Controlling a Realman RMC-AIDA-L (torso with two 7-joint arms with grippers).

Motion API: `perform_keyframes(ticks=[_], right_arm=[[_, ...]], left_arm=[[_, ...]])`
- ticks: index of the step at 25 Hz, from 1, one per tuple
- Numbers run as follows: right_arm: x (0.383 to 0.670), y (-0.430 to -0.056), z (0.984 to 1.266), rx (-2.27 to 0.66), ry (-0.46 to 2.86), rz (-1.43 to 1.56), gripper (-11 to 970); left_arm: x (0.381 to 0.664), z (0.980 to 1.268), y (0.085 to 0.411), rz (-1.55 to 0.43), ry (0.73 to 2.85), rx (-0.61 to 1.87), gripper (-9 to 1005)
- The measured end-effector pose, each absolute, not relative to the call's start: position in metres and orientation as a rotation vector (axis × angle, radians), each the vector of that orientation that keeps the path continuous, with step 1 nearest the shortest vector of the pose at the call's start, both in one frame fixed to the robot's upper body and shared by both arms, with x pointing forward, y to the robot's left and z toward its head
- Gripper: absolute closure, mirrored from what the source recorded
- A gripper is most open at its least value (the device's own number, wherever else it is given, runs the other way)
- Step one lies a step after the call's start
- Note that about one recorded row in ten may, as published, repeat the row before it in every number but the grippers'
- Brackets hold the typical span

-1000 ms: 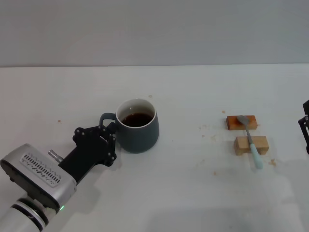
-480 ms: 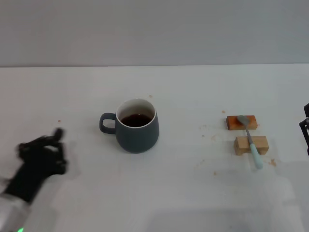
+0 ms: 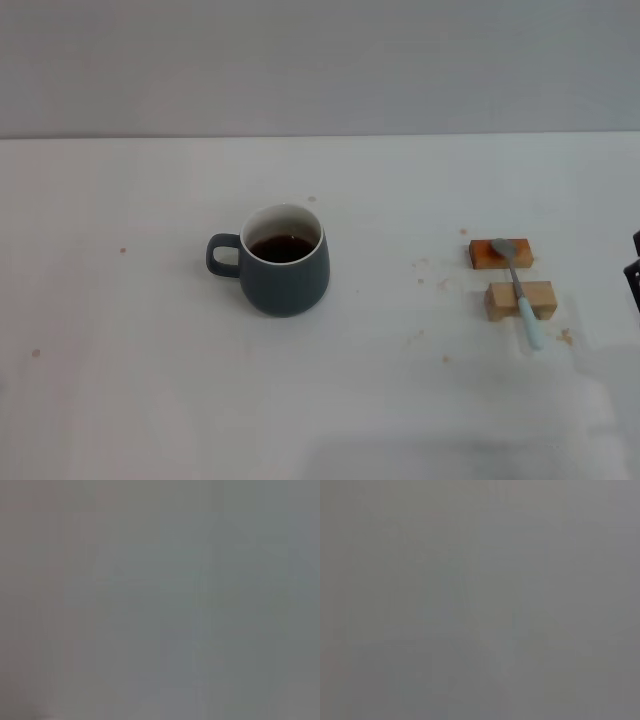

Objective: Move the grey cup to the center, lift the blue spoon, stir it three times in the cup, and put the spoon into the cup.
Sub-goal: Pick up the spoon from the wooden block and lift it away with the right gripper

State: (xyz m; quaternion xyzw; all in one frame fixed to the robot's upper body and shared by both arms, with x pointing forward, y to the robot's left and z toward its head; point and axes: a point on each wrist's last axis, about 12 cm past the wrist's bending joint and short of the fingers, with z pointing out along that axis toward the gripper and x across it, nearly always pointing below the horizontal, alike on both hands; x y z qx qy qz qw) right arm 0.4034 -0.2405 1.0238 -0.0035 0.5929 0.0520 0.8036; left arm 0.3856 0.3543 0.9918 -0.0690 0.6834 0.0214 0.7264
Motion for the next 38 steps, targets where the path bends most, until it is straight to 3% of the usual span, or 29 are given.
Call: perform_keyframes(ticks=[5, 15, 38], right_arm=[[0.393, -0.239, 1.016, -0.002, 1.332, 0.118, 209], [0.398, -0.234, 0.994, -0.058, 1.519, 0.142, 213], [0.402, -0.227, 0.979, -0.120, 1.644, 0.178, 259]], left_arm=[[0.381, 0.991, 0.365, 0.052, 1.514, -0.186, 998], [0.387, 0.991, 0.360, 0.062, 1.526, -0.130, 998], [0.388, 0.985, 0.348, 0.109, 1.571, 0.028, 998]])
